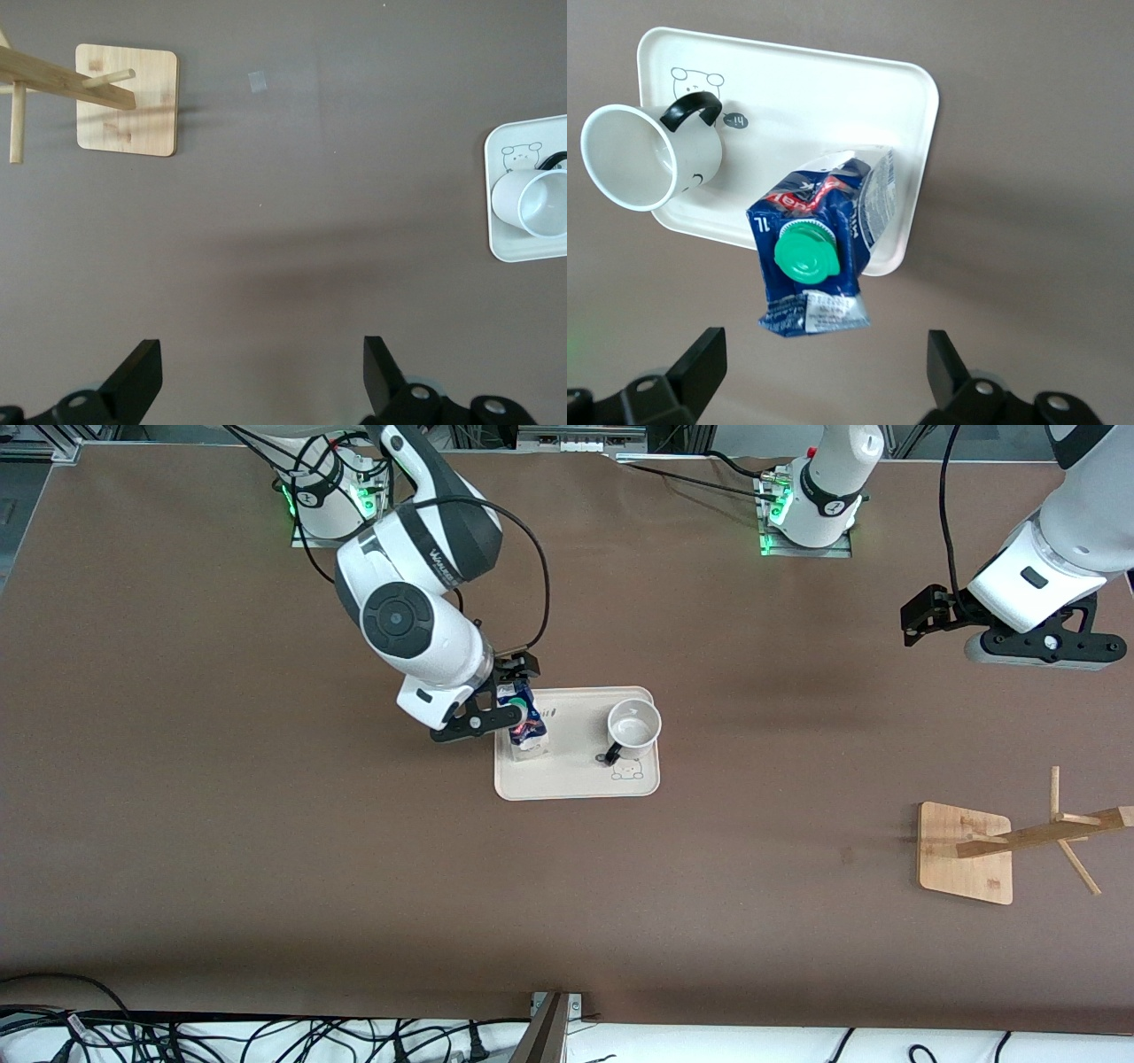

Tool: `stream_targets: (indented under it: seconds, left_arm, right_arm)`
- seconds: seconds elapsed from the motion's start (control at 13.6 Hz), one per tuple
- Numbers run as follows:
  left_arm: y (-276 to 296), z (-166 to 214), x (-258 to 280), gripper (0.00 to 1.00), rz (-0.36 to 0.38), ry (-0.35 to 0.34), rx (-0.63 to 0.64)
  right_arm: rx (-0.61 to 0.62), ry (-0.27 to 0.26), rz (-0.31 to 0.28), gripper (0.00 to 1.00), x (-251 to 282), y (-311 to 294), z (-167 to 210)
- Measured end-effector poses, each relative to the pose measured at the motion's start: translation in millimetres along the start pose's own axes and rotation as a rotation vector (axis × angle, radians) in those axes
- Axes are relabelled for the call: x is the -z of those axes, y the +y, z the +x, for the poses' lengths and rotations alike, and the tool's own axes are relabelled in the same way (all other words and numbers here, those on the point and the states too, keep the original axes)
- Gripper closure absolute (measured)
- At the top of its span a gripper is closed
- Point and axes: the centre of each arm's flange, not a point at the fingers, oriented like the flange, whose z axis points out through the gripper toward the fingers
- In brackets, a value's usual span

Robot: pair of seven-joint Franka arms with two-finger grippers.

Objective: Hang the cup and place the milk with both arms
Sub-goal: 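Grasp the milk carton with the right gripper while the left gripper approaches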

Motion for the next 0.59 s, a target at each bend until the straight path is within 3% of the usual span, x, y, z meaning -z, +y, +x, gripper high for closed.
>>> stream_targets:
  seconds: [0.59]
  left_arm:
    - [22.0,-6.2,-20.4,0.0,-0.01,-0.129,-0.308]
  right_arm:
    - [0.023,0.001,-0.055,0.0,-23.8,-3.8,5.1]
